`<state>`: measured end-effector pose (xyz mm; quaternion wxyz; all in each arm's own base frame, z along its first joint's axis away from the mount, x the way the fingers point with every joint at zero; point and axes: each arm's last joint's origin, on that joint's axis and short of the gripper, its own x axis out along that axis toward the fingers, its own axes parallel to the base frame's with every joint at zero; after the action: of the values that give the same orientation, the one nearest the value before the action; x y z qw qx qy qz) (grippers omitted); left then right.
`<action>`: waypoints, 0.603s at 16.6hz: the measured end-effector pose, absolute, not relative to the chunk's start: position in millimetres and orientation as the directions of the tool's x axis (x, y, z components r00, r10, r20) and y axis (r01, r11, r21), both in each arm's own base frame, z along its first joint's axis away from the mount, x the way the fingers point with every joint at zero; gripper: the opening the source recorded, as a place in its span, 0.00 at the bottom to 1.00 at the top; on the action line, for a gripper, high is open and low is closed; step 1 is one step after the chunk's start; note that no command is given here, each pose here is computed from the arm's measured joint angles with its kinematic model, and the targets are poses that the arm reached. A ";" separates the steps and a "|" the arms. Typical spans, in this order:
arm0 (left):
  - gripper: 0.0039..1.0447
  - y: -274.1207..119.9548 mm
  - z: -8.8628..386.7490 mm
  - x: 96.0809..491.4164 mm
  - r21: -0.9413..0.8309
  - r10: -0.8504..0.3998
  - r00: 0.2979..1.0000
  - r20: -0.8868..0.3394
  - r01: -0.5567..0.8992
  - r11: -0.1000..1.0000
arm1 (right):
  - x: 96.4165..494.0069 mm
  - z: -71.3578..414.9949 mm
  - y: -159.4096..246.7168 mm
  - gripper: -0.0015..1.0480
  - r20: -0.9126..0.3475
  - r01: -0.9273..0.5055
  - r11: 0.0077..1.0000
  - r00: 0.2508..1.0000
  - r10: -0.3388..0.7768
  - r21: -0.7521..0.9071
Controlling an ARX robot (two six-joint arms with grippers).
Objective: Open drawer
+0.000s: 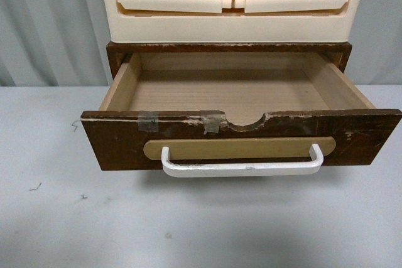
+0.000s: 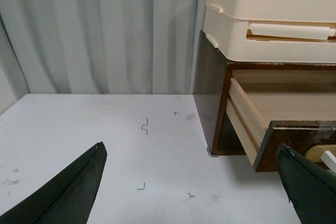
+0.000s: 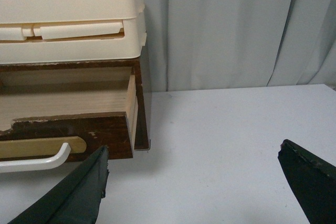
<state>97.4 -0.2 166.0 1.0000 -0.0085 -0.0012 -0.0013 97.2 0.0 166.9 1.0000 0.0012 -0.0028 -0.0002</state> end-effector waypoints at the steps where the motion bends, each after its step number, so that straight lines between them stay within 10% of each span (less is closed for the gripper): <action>1: 0.93 -0.2 166.0 97.4 -0.017 -0.003 1.000 0.002 0.003 1.000 | 97.2 166.9 0.0 0.93 0.006 0.000 1.000 1.000 0.000 0.002; 10: 0.94 -0.2 166.0 97.4 -0.017 -0.003 1.000 0.002 0.003 1.000 | 97.2 166.9 0.0 0.94 0.006 0.000 1.000 1.000 0.000 0.002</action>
<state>97.4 -0.2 166.0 1.0000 -0.0085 -0.0012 -0.0013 97.2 0.0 166.9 1.0000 0.0012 -0.0028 -0.0002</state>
